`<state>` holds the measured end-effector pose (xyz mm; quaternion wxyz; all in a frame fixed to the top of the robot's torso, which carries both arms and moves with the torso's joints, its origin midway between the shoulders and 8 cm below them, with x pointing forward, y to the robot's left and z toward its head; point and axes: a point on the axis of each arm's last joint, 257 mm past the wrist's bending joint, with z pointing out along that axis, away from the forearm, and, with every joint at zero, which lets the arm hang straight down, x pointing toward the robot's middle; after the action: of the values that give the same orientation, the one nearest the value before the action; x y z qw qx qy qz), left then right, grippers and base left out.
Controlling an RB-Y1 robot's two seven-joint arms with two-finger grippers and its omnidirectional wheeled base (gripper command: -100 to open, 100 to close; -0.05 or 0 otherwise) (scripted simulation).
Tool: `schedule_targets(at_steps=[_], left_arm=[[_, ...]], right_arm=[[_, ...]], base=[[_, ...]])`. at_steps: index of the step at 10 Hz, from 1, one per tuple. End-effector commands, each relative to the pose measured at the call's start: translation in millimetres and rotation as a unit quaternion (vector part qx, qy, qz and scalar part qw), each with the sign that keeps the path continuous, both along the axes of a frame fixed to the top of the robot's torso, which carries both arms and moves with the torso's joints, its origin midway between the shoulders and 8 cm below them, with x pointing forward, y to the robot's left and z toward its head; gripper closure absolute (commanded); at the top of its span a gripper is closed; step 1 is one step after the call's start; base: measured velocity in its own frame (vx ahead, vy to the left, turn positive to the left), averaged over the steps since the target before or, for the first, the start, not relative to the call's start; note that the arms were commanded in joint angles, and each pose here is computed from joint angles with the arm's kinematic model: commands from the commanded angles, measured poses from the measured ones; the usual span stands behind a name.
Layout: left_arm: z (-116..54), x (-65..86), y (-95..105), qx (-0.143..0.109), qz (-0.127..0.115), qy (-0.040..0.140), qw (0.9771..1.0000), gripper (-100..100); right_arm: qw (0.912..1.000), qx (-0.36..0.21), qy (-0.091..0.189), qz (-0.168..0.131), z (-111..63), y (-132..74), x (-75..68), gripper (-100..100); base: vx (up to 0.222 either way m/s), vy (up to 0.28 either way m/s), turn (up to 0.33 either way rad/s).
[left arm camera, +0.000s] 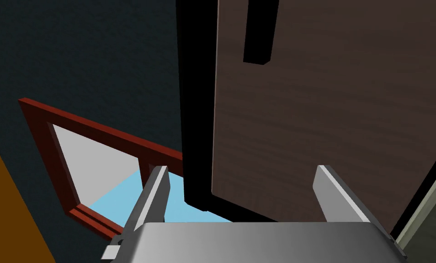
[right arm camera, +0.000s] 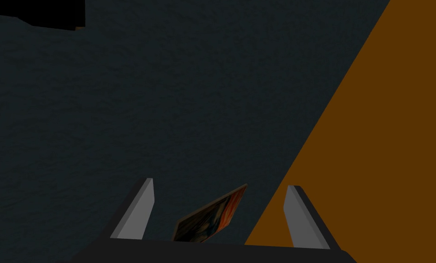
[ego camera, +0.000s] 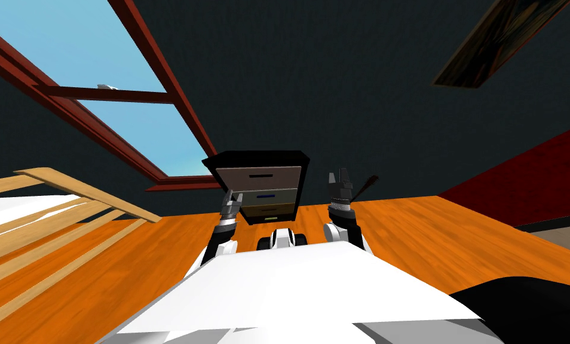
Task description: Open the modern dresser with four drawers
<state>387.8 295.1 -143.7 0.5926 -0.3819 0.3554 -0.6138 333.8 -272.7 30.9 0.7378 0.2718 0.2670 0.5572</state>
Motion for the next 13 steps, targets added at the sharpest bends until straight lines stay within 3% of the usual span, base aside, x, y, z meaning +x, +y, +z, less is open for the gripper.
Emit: schedule_targets(at_steps=[1,4,8,13], left_arm=[[-26.8,0.4,2.2,-0.005,0.003,0.021,0.9998,-100],[-45.4,0.2,4.2,-0.009,0.005,0.036,0.9993,-100],[-87.8,-2.8,6.3,-0.022,0.010,0.067,0.9975,-100],[-118.7,-7.3,6.5,-0.032,0.014,0.091,0.9952,-100]], right_arm=[[1.0000,0.000,0.000,0.000,0.0,0,0.0,0],[1.0000,0.000,0.000,0.000,0.0,0,0.0,0],[1.0000,0.000,0.000,0.000,0.0,0,0.0,0],[1.0000,0.000,0.000,0.000,0.0,0,0.0,0]], base=[[0.044,-0.012,-0.023],[0.036,-0.011,-0.017],[0.053,-0.018,-0.024],[0.037,-0.010,-0.018]])
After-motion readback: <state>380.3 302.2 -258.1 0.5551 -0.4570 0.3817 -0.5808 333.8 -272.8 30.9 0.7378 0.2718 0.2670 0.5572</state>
